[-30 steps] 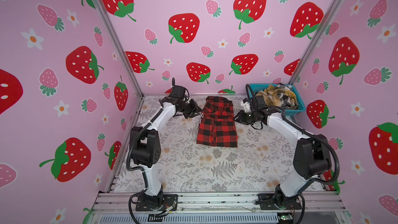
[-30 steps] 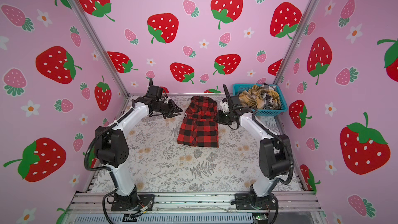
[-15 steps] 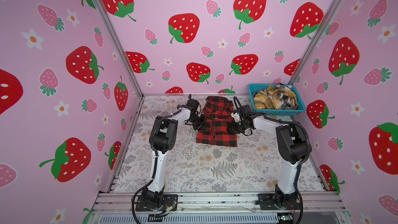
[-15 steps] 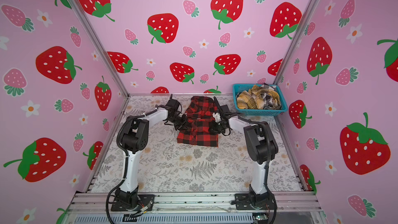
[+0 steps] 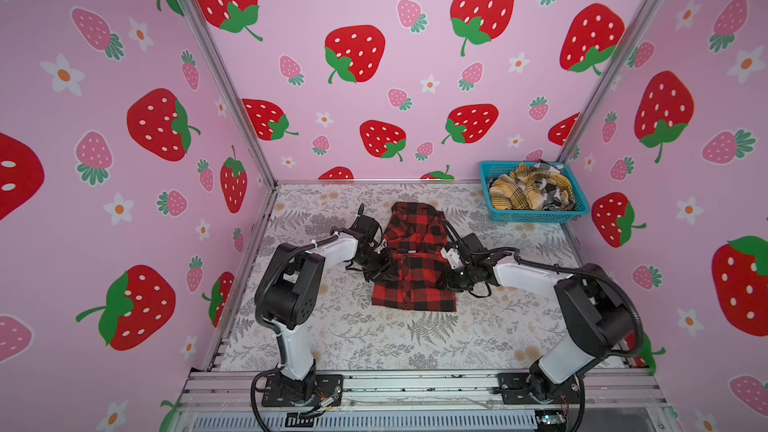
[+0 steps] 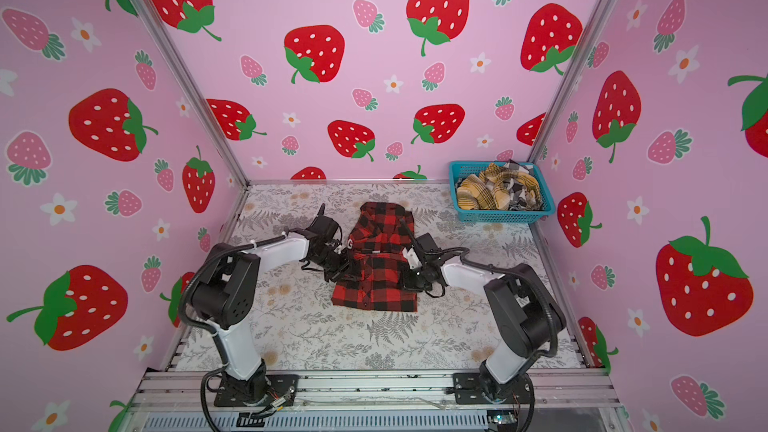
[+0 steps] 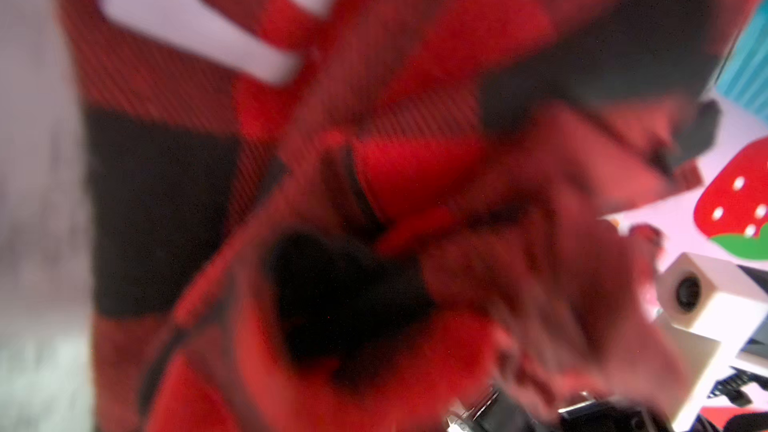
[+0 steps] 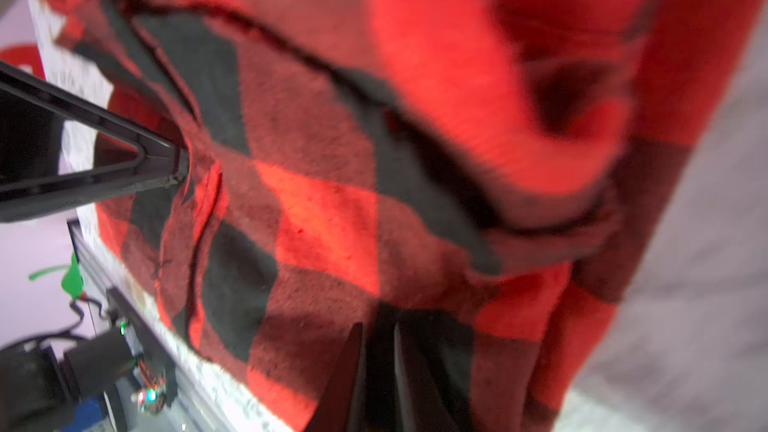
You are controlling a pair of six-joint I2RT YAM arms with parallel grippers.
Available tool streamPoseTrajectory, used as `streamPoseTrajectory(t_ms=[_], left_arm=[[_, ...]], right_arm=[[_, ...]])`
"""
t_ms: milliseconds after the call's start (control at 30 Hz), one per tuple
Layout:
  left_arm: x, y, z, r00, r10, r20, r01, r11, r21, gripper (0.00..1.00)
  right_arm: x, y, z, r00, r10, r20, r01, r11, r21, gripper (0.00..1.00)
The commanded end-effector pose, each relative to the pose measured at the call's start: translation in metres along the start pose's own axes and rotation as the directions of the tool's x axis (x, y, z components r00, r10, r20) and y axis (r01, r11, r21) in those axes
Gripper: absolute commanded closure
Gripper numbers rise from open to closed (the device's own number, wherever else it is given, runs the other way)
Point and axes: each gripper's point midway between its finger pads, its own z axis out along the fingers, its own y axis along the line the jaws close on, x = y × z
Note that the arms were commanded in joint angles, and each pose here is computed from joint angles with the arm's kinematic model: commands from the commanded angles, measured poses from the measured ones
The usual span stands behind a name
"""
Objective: Fold and stack the long sleeve shirts
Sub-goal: 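Lay the folded end on the far half and open both grippers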
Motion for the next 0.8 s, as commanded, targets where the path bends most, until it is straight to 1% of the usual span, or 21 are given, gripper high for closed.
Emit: streamPoseTrajectory(t_ms=[0, 67, 133, 200, 300, 433, 567, 667, 767], left_arm=[[0.014, -0.009, -0.019, 0.999, 0.029, 0.04, -0.031, 0.999, 0.039, 0.72], [0.01, -0.012, -0.031, 0.996, 0.046, 0.081, -0.049, 0.998, 0.037, 0.71], [-0.001, -0.014, -0.039, 0.993, 0.043, 0.108, -0.047, 0.998, 0.035, 0.73], [-0.017, -0.02, -0.043, 0.991, 0.034, 0.129, -0.044, 0.996, 0.074, 0.77], [-0.041, -0.022, -0.043, 0.989, 0.015, 0.147, -0.028, 0.995, 0.091, 0.79], [-0.064, -0.018, -0.02, 0.994, -0.021, 0.11, 0.011, 0.995, 0.096, 0.82], [-0.077, -0.009, 0.005, 0.996, -0.043, 0.078, 0.037, 0.996, 0.08, 0.82], [-0.077, -0.001, 0.019, 0.997, -0.061, 0.049, 0.058, 0.996, 0.066, 0.82], [-0.071, 0.002, 0.019, 0.997, -0.06, 0.042, 0.057, 0.996, 0.062, 0.82]], right_arm=[[0.003, 0.003, -0.016, 0.997, 0.047, 0.061, -0.048, 0.999, 0.016, 0.81], [-0.005, 0.007, -0.026, 0.994, 0.046, 0.097, -0.048, 0.999, 0.022, 0.8], [-0.018, 0.011, -0.031, 0.991, 0.029, 0.128, -0.034, 0.999, 0.039, 0.79], [-0.029, 0.014, -0.029, 0.991, 0.017, 0.129, -0.023, 0.999, 0.044, 0.8], [-0.045, 0.015, -0.023, 0.991, 0.005, 0.133, -0.013, 0.998, 0.059, 0.8], [-0.061, -0.008, -0.006, 0.991, 0.042, 0.129, -0.054, 0.994, 0.096, 0.82], [-0.066, -0.039, 0.003, 0.989, 0.091, 0.12, -0.107, 0.986, 0.129, 0.83], [-0.066, -0.046, 0.006, 0.988, 0.104, 0.11, -0.117, 0.986, 0.115, 0.82], [-0.065, -0.046, 0.007, 0.992, 0.09, 0.089, -0.101, 0.987, 0.124, 0.8]])
